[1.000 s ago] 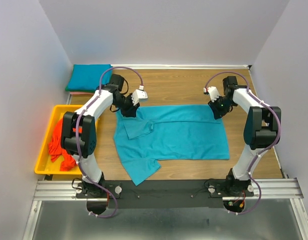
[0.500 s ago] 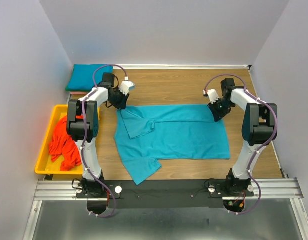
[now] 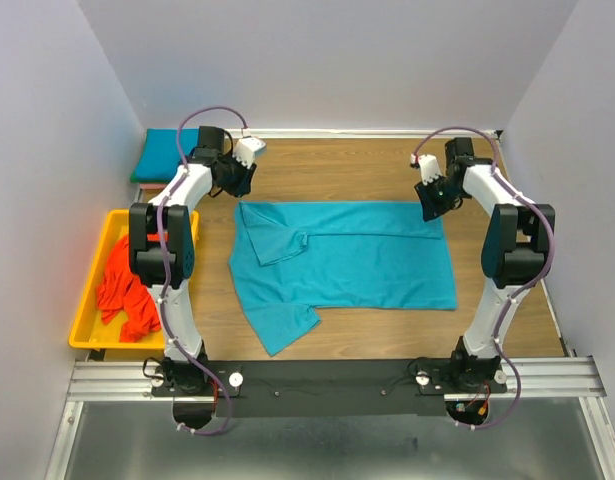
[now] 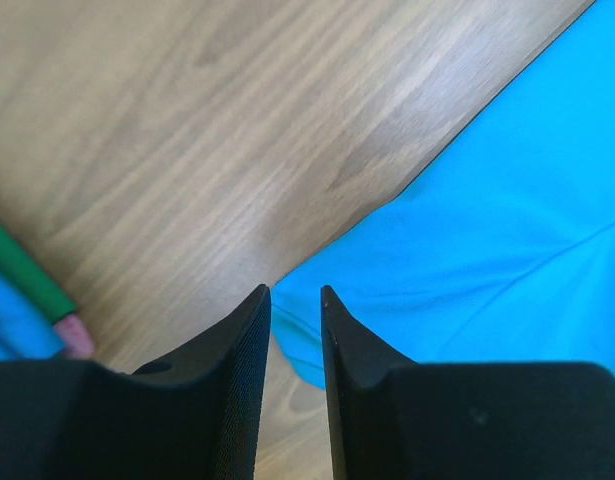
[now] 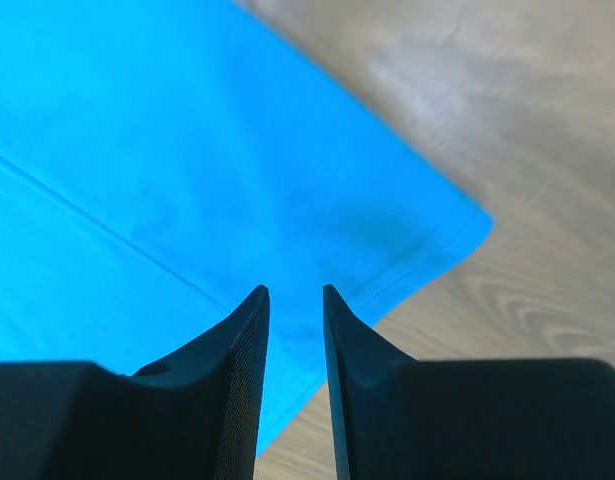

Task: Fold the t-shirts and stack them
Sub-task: Fold the tshirt

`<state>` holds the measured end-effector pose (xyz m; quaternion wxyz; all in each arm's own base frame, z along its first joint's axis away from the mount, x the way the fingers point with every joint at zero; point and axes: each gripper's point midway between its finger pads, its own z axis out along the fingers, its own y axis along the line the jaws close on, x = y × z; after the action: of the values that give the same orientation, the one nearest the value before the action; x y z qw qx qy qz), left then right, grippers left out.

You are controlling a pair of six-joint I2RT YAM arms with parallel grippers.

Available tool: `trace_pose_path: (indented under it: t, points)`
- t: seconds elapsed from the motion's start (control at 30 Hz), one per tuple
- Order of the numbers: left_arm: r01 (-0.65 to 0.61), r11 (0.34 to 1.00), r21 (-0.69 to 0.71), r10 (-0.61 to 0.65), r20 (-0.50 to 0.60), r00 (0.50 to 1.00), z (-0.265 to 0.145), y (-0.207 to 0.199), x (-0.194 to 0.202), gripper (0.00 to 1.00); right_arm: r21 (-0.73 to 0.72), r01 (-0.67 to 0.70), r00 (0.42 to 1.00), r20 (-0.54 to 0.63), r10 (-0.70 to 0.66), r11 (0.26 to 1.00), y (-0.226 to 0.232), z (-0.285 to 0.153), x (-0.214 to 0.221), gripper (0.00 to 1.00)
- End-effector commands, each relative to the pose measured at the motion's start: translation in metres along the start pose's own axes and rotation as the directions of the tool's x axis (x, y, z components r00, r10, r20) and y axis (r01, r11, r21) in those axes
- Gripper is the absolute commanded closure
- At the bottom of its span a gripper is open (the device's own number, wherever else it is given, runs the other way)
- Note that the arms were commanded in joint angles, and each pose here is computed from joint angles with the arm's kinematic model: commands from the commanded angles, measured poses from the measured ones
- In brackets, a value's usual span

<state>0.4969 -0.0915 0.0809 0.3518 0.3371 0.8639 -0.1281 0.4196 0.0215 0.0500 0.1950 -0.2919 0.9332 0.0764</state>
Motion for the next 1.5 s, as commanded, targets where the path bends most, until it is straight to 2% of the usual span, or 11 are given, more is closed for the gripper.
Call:
trace_pose_path:
  t: [0.0,0.27,0.53,0.83,0.93,0.97,1.1,1.13,1.23,1.3,1.47]
  points:
    - [-0.007,0.999,0.042,0.004,0.069,0.998,-0.029,-0.017,-0.025,0.65,0.001,-0.027,0.995,0.096,0.027,1.0,-0.004,-0.007,-0.032,0.65]
    - [0.089,0.986,0.14,-0.082,-0.052,0.995,-0.004,-0.041,0.027,0.66,0.037,-0.048,0.997,0.065,0.045,0.998,-0.025,0.028,-0.032,0.66]
    - [0.15,0.979,0.138,-0.124,-0.178,0.976,0.031,-0.034,0.066,0.69,0.13,-0.031,1.0,0.0,0.031,0.991,-0.05,0.057,-0.018,0.67]
    - [0.119,0.989,0.091,-0.105,-0.142,0.984,0.059,0.009,0.03,0.7,0.177,-0.004,0.999,0.047,-0.004,0.984,-0.074,0.071,-0.042,0.61]
    - [0.073,0.991,0.116,-0.066,-0.058,0.996,0.041,0.008,-0.007,0.66,0.203,0.012,0.994,0.103,-0.034,0.979,-0.079,0.05,-0.065,0.53]
    - [0.043,0.994,0.105,-0.042,-0.015,0.999,0.023,0.008,-0.027,0.63,0.213,0.021,0.989,0.139,-0.052,0.977,-0.077,0.03,-0.075,0.45]
    - [-0.11,0.986,0.127,0.1,0.082,0.992,-0.044,-0.014,-0.066,0.56,0.214,0.106,0.969,0.197,-0.149,0.971,-0.055,-0.028,-0.083,0.27]
    - [-0.088,0.984,0.155,0.08,0.056,0.995,-0.042,-0.02,-0.055,0.55,0.216,0.124,0.963,0.208,-0.169,0.969,-0.05,-0.042,-0.084,0.24]
    - [-0.223,0.963,0.155,0.212,0.079,0.974,-0.088,-0.044,-0.051,0.53,0.166,0.187,0.959,0.182,-0.217,0.968,-0.02,-0.073,-0.062,0.16]
    - [-0.278,0.936,0.216,0.276,0.036,0.96,-0.095,-0.065,-0.018,0.48,0.101,0.232,0.961,0.13,-0.244,0.967,0.004,-0.085,-0.033,0.13]
    - [-0.339,0.883,0.324,0.365,-0.021,0.931,-0.12,-0.115,0.043,0.46,-0.055,0.29,0.956,-0.019,-0.292,0.955,0.065,-0.089,0.038,0.18]
